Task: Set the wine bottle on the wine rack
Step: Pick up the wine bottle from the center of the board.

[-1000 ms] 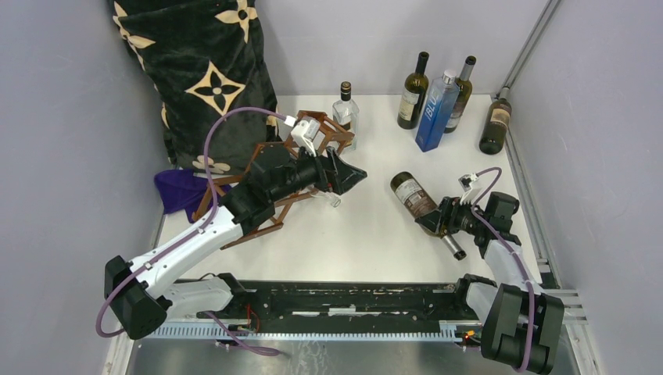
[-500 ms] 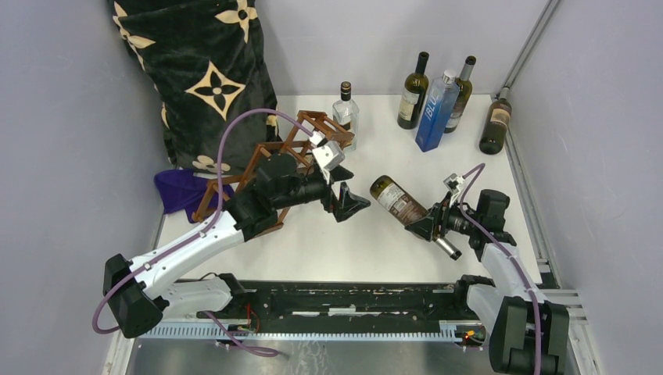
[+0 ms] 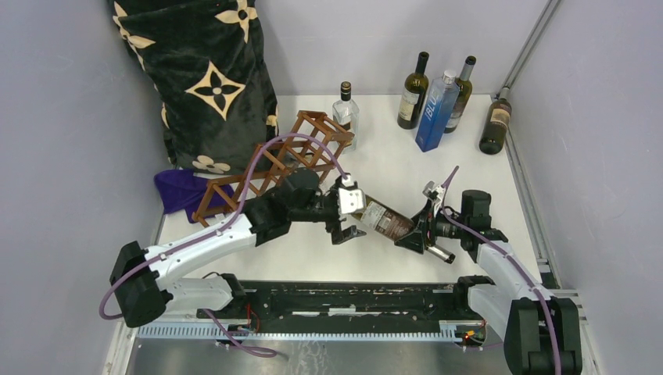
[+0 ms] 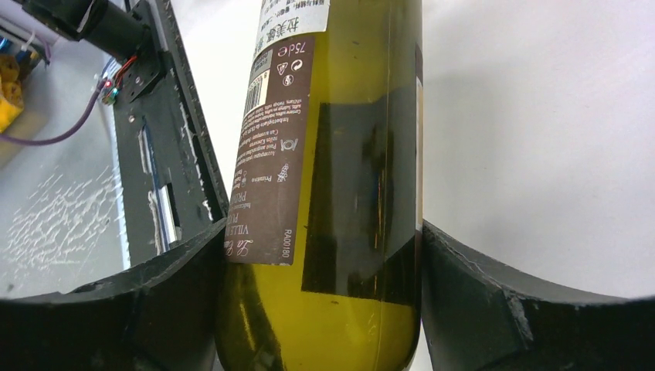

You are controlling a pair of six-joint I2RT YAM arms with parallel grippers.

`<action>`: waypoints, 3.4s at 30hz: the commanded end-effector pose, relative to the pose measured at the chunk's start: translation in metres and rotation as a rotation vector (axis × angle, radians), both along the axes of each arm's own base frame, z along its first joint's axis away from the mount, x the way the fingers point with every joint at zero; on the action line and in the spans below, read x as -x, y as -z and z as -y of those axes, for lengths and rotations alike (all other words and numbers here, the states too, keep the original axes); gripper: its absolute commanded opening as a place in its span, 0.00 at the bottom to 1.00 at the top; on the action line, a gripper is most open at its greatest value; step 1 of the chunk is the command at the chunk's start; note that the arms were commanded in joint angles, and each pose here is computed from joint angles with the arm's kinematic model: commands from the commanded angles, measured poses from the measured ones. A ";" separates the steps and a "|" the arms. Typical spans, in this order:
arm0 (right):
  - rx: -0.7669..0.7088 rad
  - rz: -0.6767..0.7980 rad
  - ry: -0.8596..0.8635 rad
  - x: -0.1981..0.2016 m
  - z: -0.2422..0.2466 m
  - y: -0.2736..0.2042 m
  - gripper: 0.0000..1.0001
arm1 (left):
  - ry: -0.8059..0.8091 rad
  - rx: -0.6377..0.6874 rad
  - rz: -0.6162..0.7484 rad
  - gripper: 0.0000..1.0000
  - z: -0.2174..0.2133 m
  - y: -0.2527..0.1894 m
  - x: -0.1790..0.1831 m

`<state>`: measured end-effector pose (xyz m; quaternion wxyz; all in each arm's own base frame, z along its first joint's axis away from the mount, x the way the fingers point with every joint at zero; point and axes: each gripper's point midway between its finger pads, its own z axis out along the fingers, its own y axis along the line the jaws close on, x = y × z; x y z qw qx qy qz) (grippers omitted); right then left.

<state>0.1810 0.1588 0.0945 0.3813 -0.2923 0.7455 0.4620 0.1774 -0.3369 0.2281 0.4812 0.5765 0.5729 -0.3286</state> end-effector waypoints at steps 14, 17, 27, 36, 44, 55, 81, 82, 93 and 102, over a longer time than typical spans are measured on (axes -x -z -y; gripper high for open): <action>-0.046 0.156 -0.197 0.008 -0.026 -0.030 0.00 | 0.201 -0.331 0.316 1.00 0.050 0.061 -0.003; -0.052 0.158 -0.206 0.010 -0.027 -0.031 0.00 | 0.239 -0.379 0.321 1.00 0.054 0.074 -0.001; -0.090 0.148 -0.251 0.022 -0.033 -0.035 0.00 | 0.273 -0.488 0.385 1.00 0.060 0.106 -0.012; -0.104 0.154 -0.268 0.025 -0.036 -0.036 0.00 | 0.280 -0.495 0.411 0.84 0.072 0.114 -0.014; -0.077 0.152 -0.248 0.024 -0.034 -0.031 0.48 | 0.240 -0.476 0.327 0.02 0.069 0.103 -0.008; 0.067 0.241 -0.261 0.017 -0.024 -0.026 0.98 | 0.134 -0.462 0.317 0.02 0.042 0.087 -0.007; 0.174 0.262 -0.353 0.014 -0.026 -0.023 0.93 | -0.007 -0.434 0.345 0.02 0.016 0.063 -0.024; 0.175 0.261 -0.357 0.015 -0.026 -0.023 0.93 | -0.008 -0.433 0.346 0.02 0.015 0.062 -0.024; 0.195 0.270 -0.360 0.014 -0.026 -0.023 0.85 | -0.010 -0.460 0.351 0.02 0.009 0.064 -0.026; 0.221 0.287 -0.358 0.012 -0.024 -0.025 0.79 | 0.002 -0.474 0.365 0.02 0.005 0.063 -0.025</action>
